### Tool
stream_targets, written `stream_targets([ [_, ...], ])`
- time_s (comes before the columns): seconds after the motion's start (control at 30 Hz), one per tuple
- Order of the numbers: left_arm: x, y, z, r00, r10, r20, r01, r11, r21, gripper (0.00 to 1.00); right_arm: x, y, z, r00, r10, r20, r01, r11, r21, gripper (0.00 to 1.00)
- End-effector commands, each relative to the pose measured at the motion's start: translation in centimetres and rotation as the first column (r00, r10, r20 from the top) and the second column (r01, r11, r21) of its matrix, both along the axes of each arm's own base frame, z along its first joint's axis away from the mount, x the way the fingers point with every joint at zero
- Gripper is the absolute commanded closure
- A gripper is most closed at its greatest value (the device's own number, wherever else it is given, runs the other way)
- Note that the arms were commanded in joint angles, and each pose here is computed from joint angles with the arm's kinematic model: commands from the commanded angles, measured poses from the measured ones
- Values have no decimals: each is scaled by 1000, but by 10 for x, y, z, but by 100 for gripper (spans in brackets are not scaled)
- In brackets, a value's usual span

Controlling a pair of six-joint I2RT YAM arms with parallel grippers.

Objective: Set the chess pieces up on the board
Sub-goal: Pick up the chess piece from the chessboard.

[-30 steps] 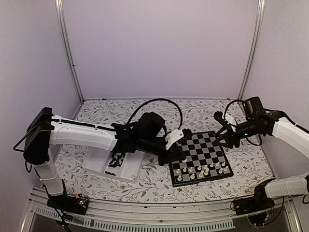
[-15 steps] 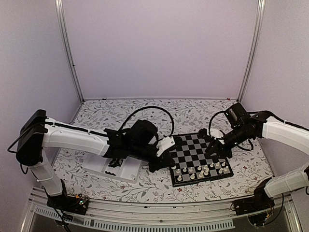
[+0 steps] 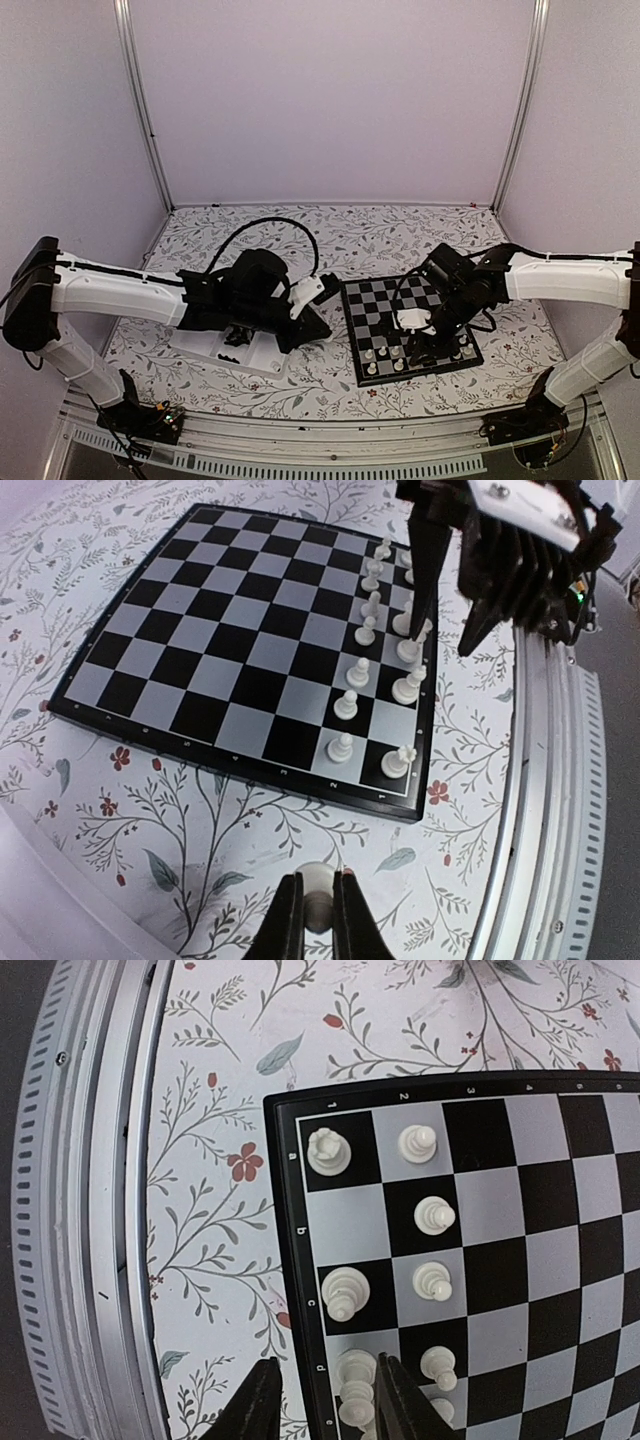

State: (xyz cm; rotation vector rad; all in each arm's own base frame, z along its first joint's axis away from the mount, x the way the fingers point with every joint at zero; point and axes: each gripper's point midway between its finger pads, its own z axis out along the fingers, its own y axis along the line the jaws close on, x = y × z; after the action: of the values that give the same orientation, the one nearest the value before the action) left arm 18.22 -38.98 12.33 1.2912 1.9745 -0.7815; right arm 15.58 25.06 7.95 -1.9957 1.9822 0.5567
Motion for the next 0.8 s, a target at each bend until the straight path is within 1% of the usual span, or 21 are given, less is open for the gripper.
stream_targets([
  [0.0, 11, 6, 18, 999, 48, 20, -46, 997, -60, 98, 7, 9, -3, 999, 20, 50, -18, 999, -26, 65],
  [0.2, 13, 7, 17, 999, 49, 17, -48, 997, -61, 97, 10, 16, -10, 998, 24, 54, -21, 998, -59, 64],
  [0.5, 13, 8, 14, 999, 47, 11, -46, 997, -61, 97, 11, 25, -15, 999, 29, 39, -26, 997, -73, 65],
  [0.67, 13, 8, 13, 999, 44, 10, -43, 997, -59, 97, 2, 27, -21, 998, 59, 13, -57, 994, -90, 69],
  [0.77, 14, 9, 13, 999, 45, 10, -44, 997, -59, 97, -1, 26, -22, 997, 71, 6, -70, 993, -99, 75],
])
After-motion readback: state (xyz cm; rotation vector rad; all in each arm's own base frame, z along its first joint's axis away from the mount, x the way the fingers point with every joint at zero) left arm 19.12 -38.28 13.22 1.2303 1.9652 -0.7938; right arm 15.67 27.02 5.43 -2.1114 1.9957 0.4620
